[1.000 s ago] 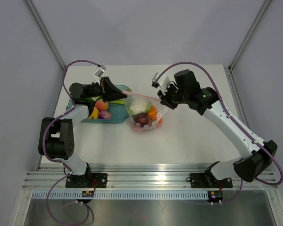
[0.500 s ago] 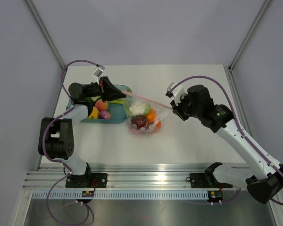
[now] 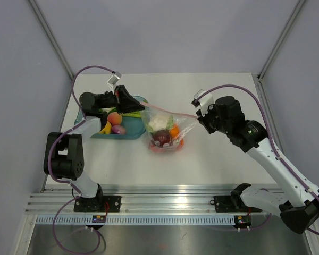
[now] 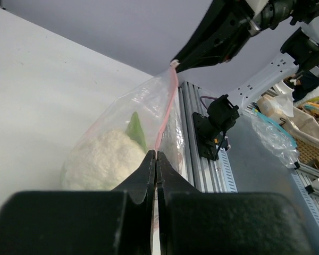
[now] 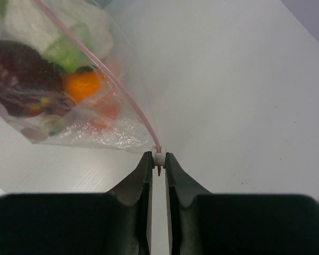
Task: Place the food in the zip-top bag and seal the zipper
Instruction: Zip the fake vegetable in the zipper food storage bag, then place the zipper food storage bag at the center of the board.
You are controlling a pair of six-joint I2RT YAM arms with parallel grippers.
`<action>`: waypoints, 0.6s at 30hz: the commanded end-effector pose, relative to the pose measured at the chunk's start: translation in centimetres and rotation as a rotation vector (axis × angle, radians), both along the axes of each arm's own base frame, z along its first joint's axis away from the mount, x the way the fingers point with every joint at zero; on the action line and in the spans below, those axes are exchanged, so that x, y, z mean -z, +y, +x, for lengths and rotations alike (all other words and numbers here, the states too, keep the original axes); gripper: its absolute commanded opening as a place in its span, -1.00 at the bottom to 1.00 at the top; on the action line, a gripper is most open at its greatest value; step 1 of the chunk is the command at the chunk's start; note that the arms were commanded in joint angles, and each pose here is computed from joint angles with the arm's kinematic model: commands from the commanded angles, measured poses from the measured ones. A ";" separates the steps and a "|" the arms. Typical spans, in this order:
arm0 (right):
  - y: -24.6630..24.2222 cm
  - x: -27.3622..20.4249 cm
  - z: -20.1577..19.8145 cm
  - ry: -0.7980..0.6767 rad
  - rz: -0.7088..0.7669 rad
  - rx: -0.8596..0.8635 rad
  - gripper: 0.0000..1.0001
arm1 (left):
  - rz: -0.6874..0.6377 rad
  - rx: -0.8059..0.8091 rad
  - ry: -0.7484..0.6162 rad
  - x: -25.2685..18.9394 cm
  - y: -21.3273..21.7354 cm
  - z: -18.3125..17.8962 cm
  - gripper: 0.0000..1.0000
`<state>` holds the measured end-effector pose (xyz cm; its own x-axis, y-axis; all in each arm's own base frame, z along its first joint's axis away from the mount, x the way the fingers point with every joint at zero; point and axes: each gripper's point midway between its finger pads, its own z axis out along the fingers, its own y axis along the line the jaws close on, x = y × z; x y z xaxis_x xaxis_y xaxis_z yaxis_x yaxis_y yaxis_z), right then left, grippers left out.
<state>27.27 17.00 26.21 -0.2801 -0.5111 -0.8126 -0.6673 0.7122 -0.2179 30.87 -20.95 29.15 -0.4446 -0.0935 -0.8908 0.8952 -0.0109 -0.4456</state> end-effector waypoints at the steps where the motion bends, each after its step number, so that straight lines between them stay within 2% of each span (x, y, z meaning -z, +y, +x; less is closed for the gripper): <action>1: -2.4 -5.1 3.6 -0.191 0.011 0.189 -1.00 | -0.088 0.042 -0.439 -6.0 -1.9 -1.7 -1.00; 9: -4.0 -10.7 9.6 -0.391 -0.046 0.307 -0.99 | -0.148 0.078 -0.434 -8.6 -5.5 1.3 -1.00; 10: -5.0 -12.0 10.4 -0.419 -0.040 0.340 -0.99 | -0.132 0.070 -0.365 -7.9 -6.1 2.7 -1.00; 11: -5.2 -11.9 11.5 -0.424 -0.057 0.352 -0.99 | -0.138 0.049 -0.418 -8.7 -6.5 3.8 -1.00; 12: -5.6 -12.6 12.4 -0.451 -0.051 0.374 -0.98 | -0.135 0.033 -0.413 -8.8 -6.8 4.9 -1.00; 13: -6.7 -13.6 13.2 -0.477 -0.051 0.414 -0.98 | -0.109 0.022 -0.330 -7.3 -7.3 6.6 -1.00; 14: -7.0 -14.0 14.5 -0.501 -0.049 0.436 -0.98 | -0.120 0.004 -0.397 -8.7 -7.7 7.6 -1.00; 15: -7.5 -14.3 15.2 -0.514 -0.046 0.457 -0.99 | -0.116 -0.002 -0.395 -8.8 -8.0 8.4 -1.00; 16: -8.3 -15.0 16.1 -0.531 -0.045 0.495 -0.99 | -0.097 -0.009 -0.330 -7.1 -8.5 10.2 -1.00; 17: -8.6 -15.5 16.5 -0.544 -0.041 0.507 -0.99 | -0.114 -0.015 -0.373 -9.1 -8.8 10.8 -1.00; 18: -8.6 -16.2 16.6 -0.560 -0.034 0.510 -0.98 | -0.117 -0.014 -0.372 -9.1 -8.9 11.4 -1.00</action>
